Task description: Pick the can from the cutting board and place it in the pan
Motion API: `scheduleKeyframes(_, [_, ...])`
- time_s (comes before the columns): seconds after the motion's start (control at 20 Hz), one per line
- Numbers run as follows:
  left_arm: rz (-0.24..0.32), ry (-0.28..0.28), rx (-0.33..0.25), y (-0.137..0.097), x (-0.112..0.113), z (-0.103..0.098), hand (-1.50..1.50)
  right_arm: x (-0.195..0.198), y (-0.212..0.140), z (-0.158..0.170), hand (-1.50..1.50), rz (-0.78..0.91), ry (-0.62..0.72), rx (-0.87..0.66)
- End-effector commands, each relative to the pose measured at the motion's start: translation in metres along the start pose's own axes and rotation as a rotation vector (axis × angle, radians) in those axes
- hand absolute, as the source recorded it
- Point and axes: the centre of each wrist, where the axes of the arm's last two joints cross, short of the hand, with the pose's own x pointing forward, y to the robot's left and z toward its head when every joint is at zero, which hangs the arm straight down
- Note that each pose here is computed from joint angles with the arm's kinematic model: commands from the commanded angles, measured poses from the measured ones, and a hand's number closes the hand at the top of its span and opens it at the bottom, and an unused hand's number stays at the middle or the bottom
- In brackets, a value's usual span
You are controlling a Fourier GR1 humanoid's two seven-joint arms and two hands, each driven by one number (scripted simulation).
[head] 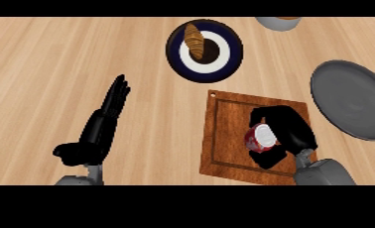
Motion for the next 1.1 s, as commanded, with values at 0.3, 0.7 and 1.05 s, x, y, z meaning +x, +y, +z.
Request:
scheduleKeyframes(0.3, [0.011, 0.025, 0.020, -0.011, -0.002, 0.004, 0.00, -0.022, -0.009, 0.122, 1.50, 0.073, -0.202, -0.141])
scheduleKeyframes(0.7, [-0.008, 0.009, 0.015, -0.001, -0.005, 0.006, 0.00, -0.016, -0.041, 0.177, 1.50, -0.066, -0.192, -0.493])
scheduleKeyframes(1.05, [0.008, 0.002, 0.016, -0.004, 0.001, 0.005, 0.00, -0.053, -0.072, 0.182, 1.50, -0.246, -0.073, -0.560])
